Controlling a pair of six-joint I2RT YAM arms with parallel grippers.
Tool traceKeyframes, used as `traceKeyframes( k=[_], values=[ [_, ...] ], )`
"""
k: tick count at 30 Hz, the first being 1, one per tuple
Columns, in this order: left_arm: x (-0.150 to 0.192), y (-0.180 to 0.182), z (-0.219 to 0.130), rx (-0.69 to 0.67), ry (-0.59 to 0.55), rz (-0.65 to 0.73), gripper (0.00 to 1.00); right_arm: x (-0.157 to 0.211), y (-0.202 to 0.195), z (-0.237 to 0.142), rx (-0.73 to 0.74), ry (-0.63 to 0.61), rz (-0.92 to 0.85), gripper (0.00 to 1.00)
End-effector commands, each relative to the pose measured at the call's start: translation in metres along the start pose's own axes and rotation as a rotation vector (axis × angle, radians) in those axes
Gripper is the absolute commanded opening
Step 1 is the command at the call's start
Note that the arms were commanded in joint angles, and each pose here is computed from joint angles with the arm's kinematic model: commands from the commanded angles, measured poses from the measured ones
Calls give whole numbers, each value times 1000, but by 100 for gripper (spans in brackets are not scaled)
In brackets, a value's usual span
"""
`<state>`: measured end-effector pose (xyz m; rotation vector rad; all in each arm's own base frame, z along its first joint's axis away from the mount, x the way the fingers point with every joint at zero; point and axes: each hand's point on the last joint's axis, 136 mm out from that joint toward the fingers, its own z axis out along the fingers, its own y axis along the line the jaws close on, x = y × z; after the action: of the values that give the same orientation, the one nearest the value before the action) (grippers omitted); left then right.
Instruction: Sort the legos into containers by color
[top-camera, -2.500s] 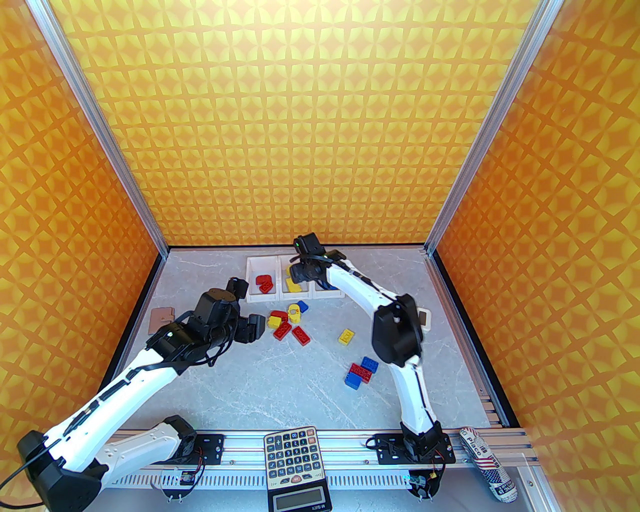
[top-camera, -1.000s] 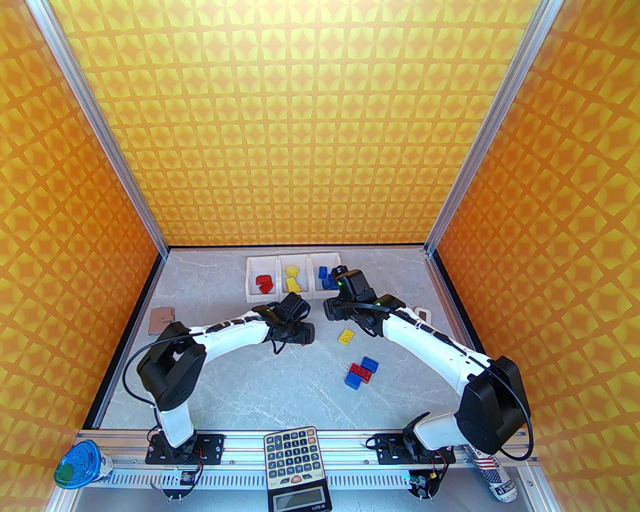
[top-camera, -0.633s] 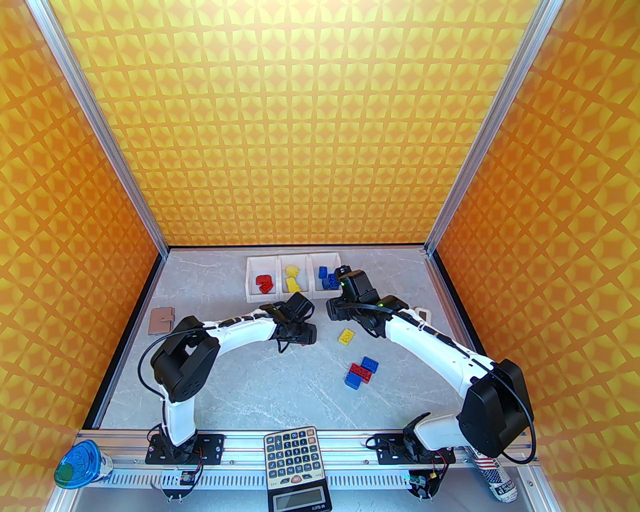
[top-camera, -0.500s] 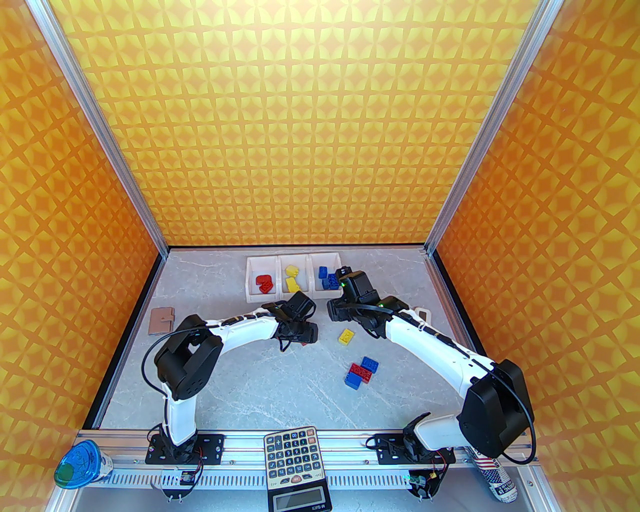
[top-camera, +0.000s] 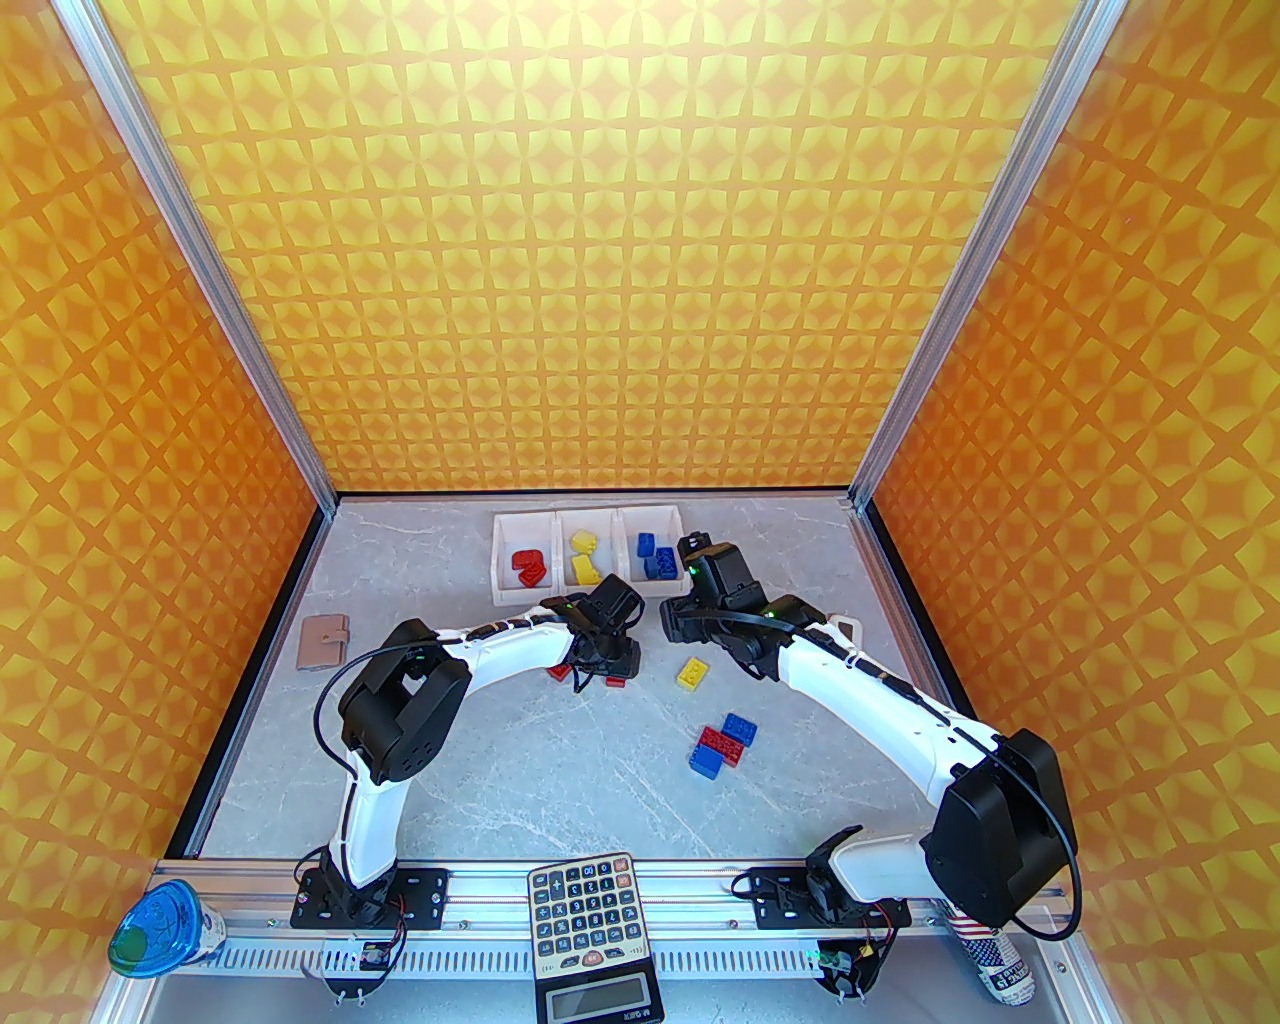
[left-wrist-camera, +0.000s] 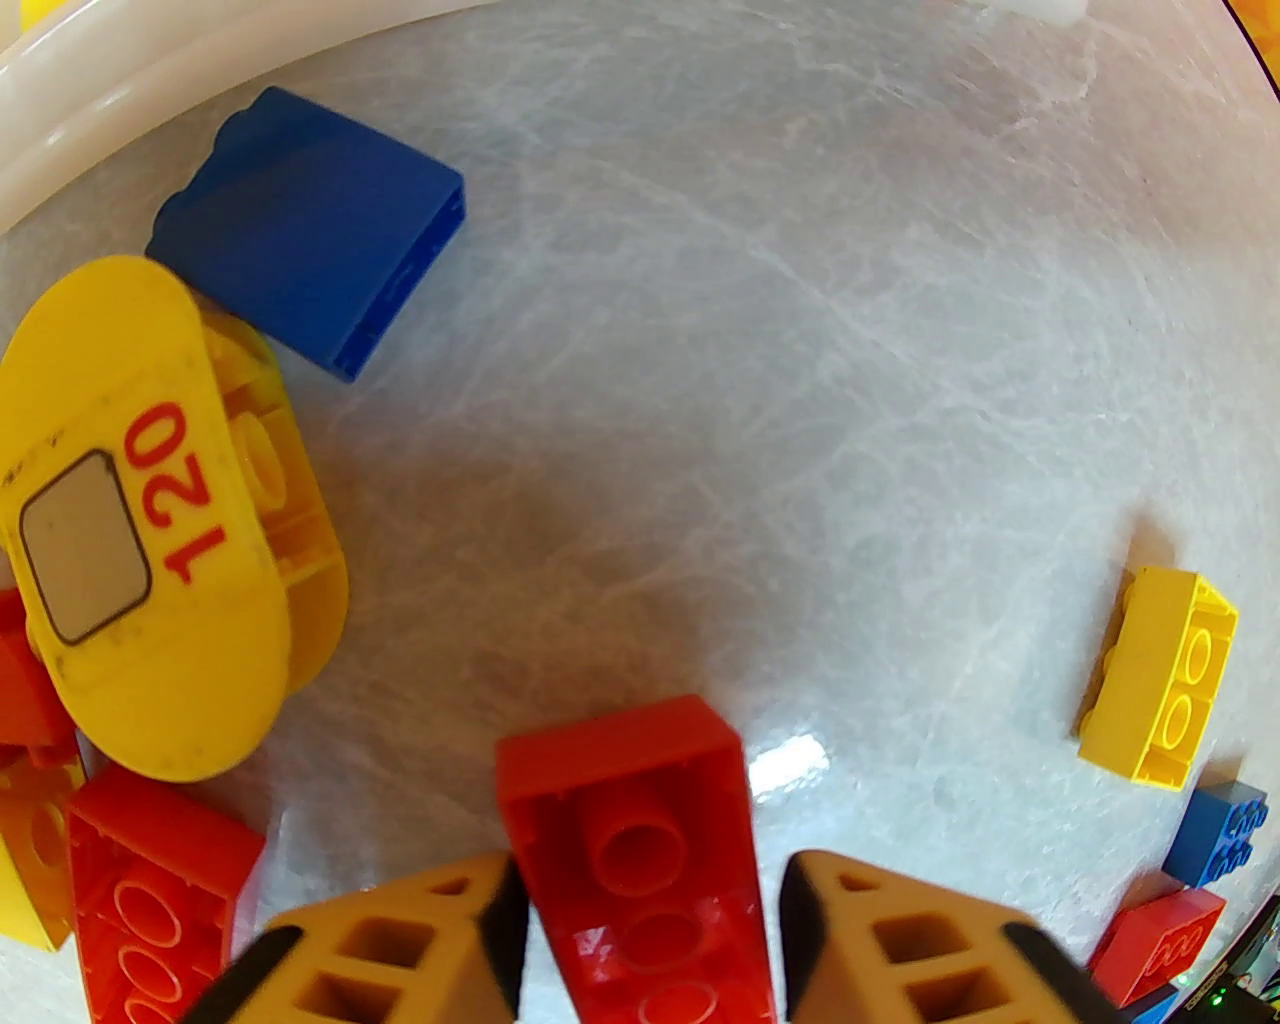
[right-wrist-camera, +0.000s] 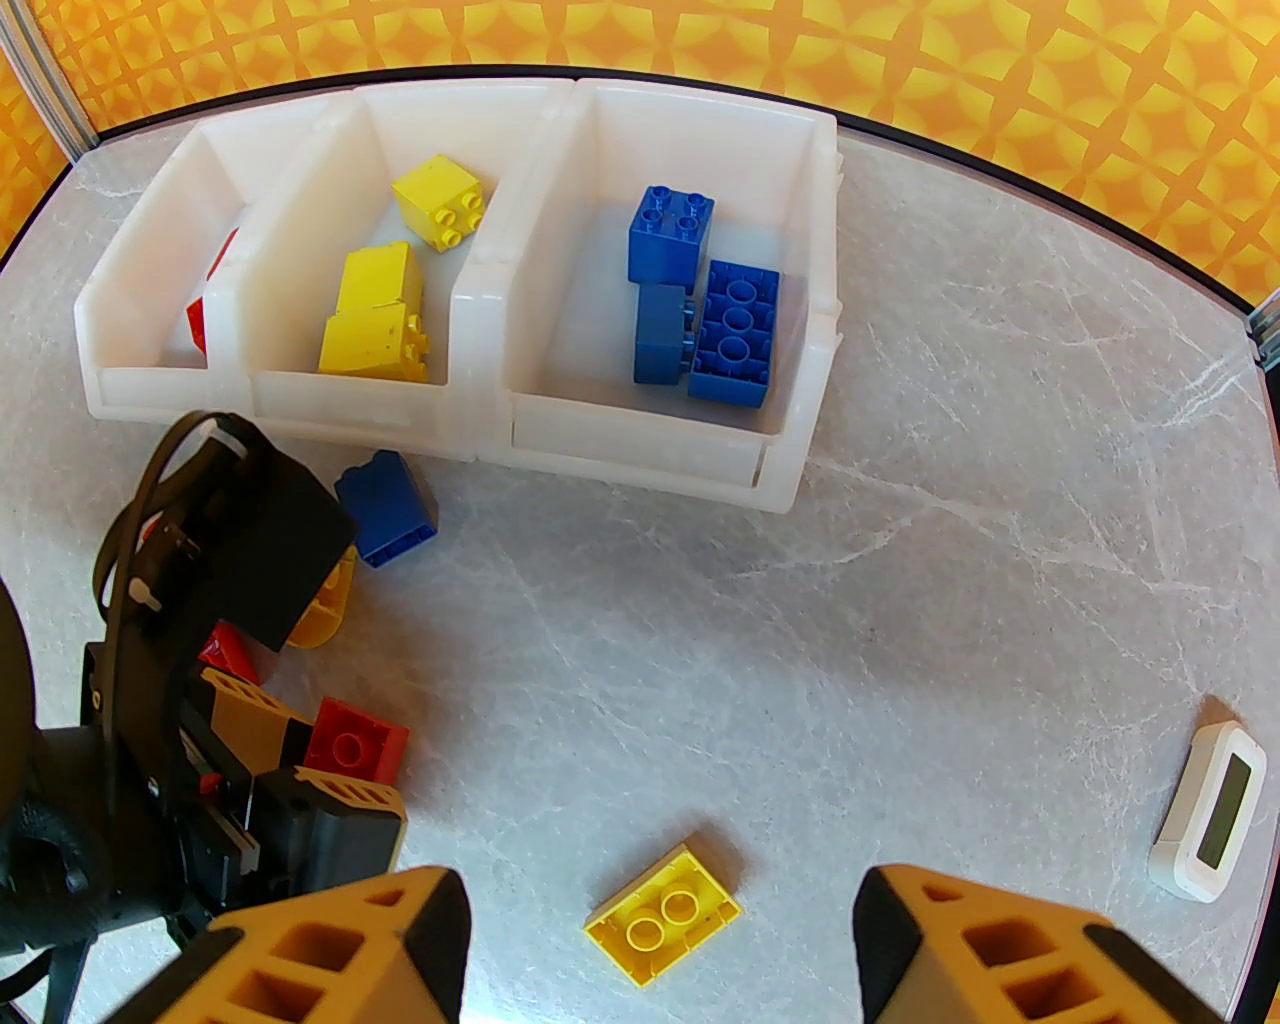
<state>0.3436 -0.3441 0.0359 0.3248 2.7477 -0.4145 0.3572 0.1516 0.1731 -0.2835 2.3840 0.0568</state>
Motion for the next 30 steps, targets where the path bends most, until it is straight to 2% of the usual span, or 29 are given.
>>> traceKeyframes(
  k=[1,6,10,19,23,30],
  values=[
    [2,-4,0,10,23,24,40,1,-8,-5,26,-13,7,68],
    [-2,-6,-7,17,11,42,33,0,-8,-8,22,-17,15,68],
    [-13,-9,-25,14,-23,69,32,-1,-10,-12,24,-27,17,68],
    [-59,5,-72,16,-140,76,31,1,-14,-22,33,-40,23,68],
    [-82,19,-91,5,-192,68,31,4,-15,-25,34,-38,24,69],
    [-128,73,-122,-53,-290,5,31,7,-16,-30,30,-42,29,69]
  ],
)
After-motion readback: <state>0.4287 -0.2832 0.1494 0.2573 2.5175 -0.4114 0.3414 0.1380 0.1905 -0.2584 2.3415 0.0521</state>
